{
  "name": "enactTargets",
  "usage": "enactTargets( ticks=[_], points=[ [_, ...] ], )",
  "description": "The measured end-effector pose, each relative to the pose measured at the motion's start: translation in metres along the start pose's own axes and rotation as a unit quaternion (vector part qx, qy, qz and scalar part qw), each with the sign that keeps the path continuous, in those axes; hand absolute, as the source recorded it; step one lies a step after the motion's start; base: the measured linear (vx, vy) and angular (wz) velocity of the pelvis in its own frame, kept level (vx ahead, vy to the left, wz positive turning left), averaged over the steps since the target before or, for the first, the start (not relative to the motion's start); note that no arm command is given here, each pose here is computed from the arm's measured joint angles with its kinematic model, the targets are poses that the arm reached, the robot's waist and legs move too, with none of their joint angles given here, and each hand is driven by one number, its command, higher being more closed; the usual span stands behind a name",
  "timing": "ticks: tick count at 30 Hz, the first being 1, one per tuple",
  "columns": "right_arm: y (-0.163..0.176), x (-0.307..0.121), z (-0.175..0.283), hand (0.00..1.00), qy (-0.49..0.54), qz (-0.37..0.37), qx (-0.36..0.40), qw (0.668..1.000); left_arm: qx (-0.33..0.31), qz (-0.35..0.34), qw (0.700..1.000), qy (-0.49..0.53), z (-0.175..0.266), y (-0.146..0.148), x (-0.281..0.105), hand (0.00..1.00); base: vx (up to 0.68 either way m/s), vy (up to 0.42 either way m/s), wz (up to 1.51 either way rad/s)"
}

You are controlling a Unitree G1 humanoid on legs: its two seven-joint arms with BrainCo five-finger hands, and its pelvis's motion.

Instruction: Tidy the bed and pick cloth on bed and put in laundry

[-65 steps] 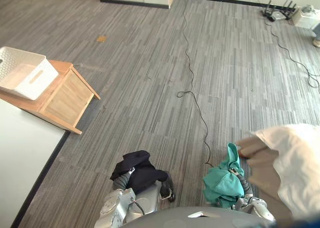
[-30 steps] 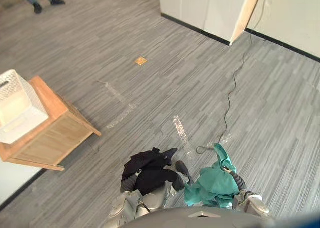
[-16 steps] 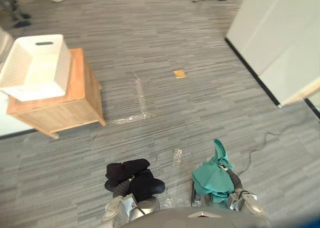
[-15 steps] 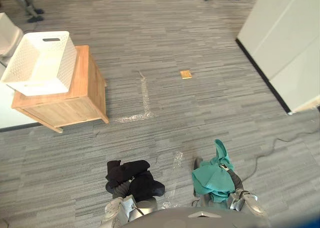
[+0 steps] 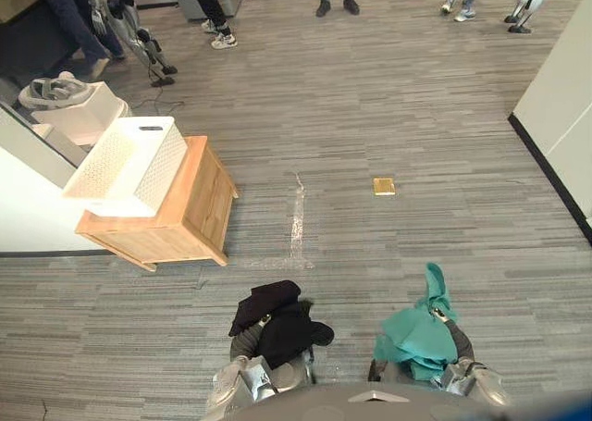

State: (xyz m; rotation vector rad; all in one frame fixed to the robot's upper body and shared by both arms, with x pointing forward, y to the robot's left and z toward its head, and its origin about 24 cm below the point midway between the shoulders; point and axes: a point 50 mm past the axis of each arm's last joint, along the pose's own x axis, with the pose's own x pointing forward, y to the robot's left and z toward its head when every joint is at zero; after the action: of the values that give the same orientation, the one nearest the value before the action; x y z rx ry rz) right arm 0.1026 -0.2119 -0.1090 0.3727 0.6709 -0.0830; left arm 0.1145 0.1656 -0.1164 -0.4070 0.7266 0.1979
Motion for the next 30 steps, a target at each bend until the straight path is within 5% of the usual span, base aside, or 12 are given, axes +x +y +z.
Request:
enactTargets(
  ticks=[18,30],
  points=[
    [0.034,0.016,0.002,1.00,-0.019,0.044,0.000,0.999,0.105,0.023,0.994,0.013,0.007,0.024,-0.002,1.00,0.41,0.200,0.55],
    [0.044,0.021,0.003,1.00,-0.014,0.076,-0.008,0.997,0.059,0.058,0.996,0.042,-0.021,0.042,-0.026,1.00,0.49,-0.143,0.92]
  ],
)
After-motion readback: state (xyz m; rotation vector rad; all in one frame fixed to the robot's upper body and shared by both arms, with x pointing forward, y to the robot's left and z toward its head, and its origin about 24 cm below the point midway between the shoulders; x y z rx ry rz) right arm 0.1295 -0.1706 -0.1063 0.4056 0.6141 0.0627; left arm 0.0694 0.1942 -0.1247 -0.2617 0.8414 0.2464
